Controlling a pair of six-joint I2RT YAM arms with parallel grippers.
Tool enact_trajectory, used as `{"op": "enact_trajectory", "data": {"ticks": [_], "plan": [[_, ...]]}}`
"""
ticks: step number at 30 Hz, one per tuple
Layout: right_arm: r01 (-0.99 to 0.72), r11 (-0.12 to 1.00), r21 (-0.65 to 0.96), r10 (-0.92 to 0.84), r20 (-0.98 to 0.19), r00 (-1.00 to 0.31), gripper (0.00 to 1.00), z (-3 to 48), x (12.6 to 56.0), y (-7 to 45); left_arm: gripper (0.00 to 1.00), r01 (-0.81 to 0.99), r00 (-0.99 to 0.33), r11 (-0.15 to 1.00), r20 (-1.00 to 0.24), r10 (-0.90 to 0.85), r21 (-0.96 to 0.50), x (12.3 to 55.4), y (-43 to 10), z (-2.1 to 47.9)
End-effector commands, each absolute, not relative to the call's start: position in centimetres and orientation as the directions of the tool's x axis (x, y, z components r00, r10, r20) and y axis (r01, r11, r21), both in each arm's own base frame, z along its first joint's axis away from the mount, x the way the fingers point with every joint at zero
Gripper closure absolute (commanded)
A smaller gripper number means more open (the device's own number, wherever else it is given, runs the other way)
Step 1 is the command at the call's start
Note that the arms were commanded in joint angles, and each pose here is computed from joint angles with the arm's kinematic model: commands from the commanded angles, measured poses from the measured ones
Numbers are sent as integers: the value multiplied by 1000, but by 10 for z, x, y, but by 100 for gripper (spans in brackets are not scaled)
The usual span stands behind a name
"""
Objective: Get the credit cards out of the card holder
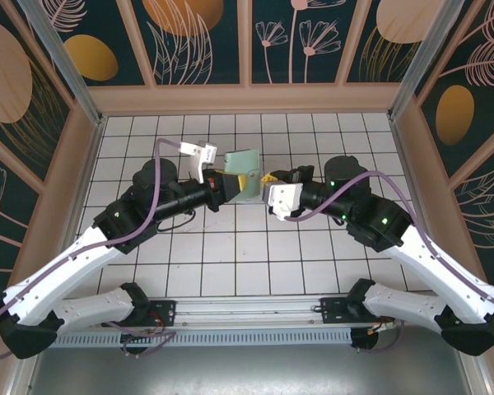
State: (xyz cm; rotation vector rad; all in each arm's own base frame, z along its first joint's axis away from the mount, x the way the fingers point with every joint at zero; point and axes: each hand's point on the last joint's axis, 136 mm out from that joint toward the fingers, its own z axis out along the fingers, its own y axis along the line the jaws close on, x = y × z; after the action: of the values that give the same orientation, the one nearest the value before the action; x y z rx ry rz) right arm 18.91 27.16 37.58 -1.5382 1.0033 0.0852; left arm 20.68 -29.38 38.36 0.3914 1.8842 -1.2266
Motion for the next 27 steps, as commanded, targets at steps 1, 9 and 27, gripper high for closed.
{"op": "enact_trajectory", "data": {"ticks": [1,9,27], "plan": [[-609,145,-780,-528,-581,619,82,386,187,265,100,696,-572,409,-800,-181,-590,199,-299,407],[-599,159,-785,-488,-590,644,71,397,184,271,100,731,-582,439,-813,2,-522,195,-311,383],[-682,43,-730,-525,-598,606,77,367,181,283,100,807,-512,419,-846,148,-416,189,-316,381]]}}
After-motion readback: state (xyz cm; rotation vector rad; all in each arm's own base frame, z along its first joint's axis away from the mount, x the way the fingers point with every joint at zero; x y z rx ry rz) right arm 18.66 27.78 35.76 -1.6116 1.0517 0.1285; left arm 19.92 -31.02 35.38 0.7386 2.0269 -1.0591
